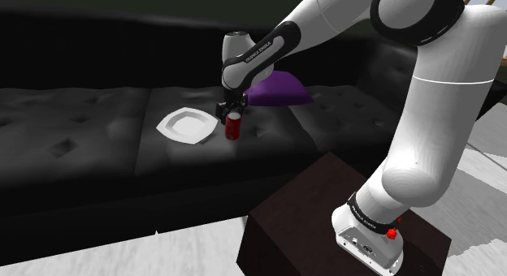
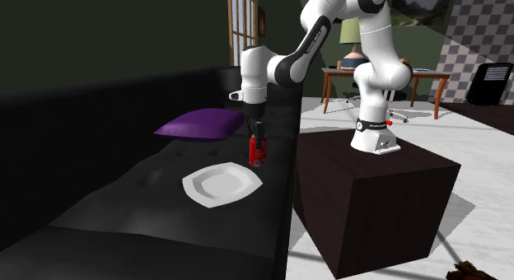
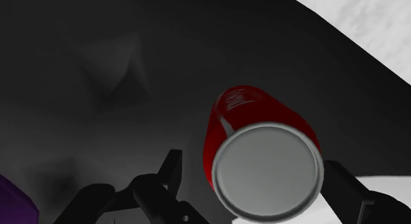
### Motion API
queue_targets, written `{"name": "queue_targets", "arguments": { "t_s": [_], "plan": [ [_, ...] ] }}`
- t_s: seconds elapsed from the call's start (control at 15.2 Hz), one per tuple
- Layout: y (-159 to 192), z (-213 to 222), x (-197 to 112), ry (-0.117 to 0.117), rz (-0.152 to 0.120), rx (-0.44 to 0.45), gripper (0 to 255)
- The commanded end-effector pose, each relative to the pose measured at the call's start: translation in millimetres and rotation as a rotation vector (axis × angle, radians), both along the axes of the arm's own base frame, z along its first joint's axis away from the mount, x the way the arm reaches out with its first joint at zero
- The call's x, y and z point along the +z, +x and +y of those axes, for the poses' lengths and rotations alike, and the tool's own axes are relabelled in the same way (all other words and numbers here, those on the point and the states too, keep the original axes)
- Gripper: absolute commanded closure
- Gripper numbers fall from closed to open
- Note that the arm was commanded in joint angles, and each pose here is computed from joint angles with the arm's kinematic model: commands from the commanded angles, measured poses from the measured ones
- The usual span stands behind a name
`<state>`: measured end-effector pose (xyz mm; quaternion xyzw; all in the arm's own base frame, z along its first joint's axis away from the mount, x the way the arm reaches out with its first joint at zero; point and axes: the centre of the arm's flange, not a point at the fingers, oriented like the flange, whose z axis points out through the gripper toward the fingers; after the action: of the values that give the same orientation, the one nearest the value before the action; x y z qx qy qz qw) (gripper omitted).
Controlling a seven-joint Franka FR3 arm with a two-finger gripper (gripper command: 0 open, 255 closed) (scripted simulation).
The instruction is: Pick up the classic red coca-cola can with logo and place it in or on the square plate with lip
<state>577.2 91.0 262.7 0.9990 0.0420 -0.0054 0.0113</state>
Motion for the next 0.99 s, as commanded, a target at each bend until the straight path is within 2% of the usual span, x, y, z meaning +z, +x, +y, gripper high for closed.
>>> {"name": "queue_targets", "arguments": {
  "t_s": [0.0, 0.13, 0.2, 0.79, 0.92],
  "plan": [
    [0.0, -0.1, -0.2, 0.000, 0.000, 0.000, 0],
    [0.0, -0.1, -0.2, 0.000, 0.000, 0.000, 0],
    [0.0, -0.1, -0.2, 0.000, 0.000, 0.000, 255],
    [0.0, -0.1, -0.2, 0.000, 0.000, 0.000, 255],
    [-0.1, -0.1, 10.3, 0.000, 0.000, 0.000, 255]
  ]
}}
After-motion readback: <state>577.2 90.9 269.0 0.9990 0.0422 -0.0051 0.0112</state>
